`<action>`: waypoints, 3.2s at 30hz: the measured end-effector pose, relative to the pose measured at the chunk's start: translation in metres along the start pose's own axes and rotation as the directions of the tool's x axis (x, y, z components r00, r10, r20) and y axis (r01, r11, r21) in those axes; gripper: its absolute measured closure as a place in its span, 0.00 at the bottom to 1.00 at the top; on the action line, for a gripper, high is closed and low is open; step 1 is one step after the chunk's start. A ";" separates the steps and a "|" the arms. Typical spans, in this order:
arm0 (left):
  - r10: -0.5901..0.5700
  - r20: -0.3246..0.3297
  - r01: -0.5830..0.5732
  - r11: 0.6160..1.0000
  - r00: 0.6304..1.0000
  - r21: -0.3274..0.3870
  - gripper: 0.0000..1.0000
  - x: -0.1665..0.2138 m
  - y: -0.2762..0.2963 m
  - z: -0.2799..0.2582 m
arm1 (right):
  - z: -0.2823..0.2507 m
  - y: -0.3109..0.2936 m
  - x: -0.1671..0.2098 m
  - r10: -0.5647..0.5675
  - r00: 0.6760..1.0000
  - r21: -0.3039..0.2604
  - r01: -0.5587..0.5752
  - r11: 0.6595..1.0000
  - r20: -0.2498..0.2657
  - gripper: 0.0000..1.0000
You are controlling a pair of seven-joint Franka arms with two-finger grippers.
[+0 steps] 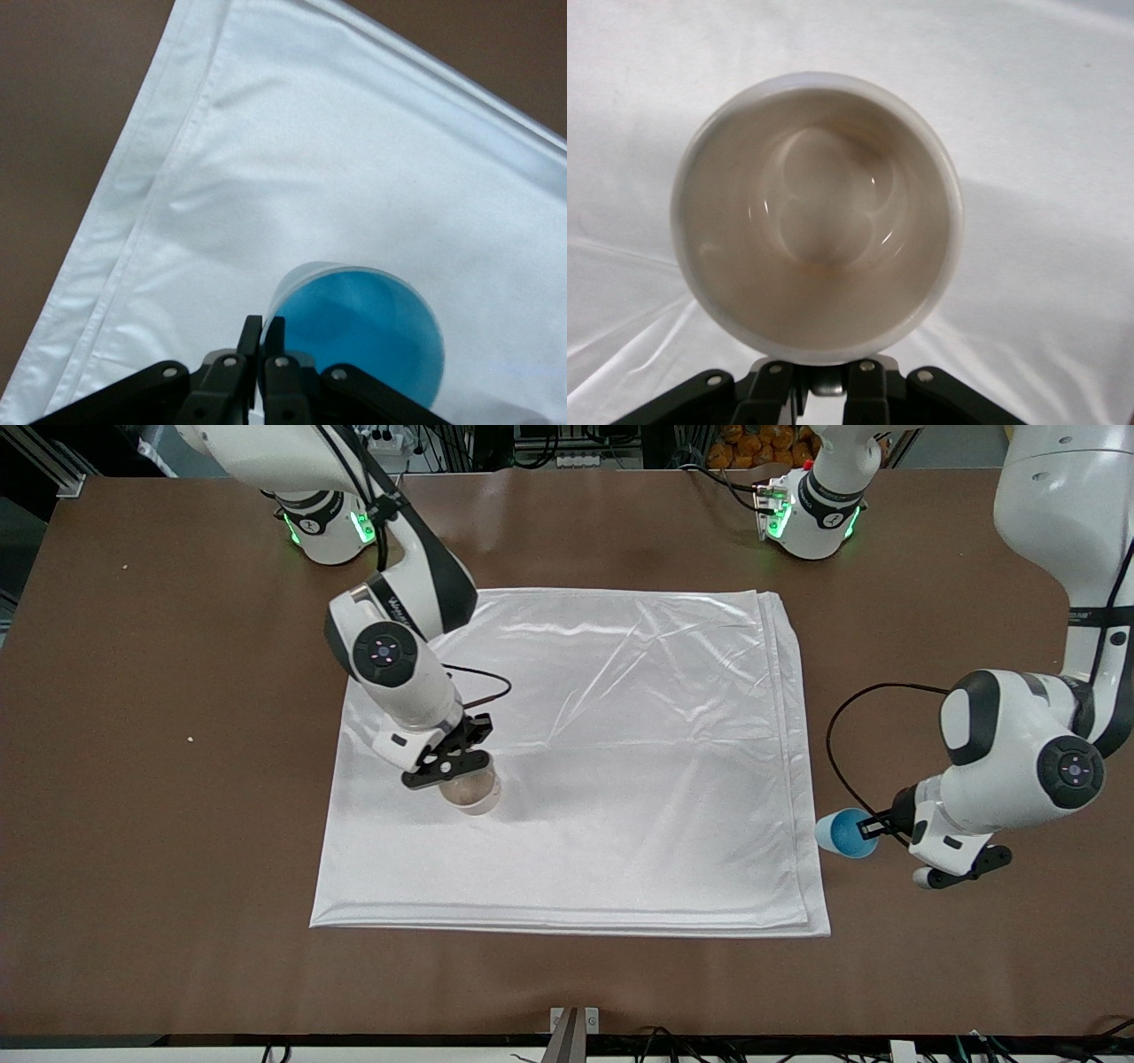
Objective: Place blue cup into white mug on cloth
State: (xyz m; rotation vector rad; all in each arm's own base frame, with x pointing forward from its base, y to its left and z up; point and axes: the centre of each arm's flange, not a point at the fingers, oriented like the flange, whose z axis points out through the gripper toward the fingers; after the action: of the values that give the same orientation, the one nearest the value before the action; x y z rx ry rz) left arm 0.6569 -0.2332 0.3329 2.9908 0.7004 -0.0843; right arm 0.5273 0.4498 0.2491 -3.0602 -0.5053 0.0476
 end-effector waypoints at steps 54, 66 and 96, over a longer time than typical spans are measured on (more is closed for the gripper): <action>-0.095 -0.004 0.095 0.995 0.996 -0.023 0.95 -0.193 0.150 0.001 | -0.303 0.149 -0.027 0.207 0.976 0.028 -0.206 0.978 -0.061 0.00; -0.035 -0.009 0.035 0.999 0.999 -0.013 0.95 -0.234 0.175 0.017 | -0.374 0.295 -0.056 0.334 0.931 0.031 -0.333 0.942 -0.145 0.00; 0.000 -0.079 -0.005 0.998 0.997 -0.070 0.95 -0.236 0.192 0.060 | -0.364 0.415 -0.087 0.355 0.927 -0.001 -0.358 0.934 -0.125 0.00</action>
State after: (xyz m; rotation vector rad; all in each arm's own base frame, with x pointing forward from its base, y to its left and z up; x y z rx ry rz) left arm 0.5289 -0.5136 0.2997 2.9421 0.6924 0.0576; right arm 0.5914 0.0170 0.5967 -3.1083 0.0630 -0.1368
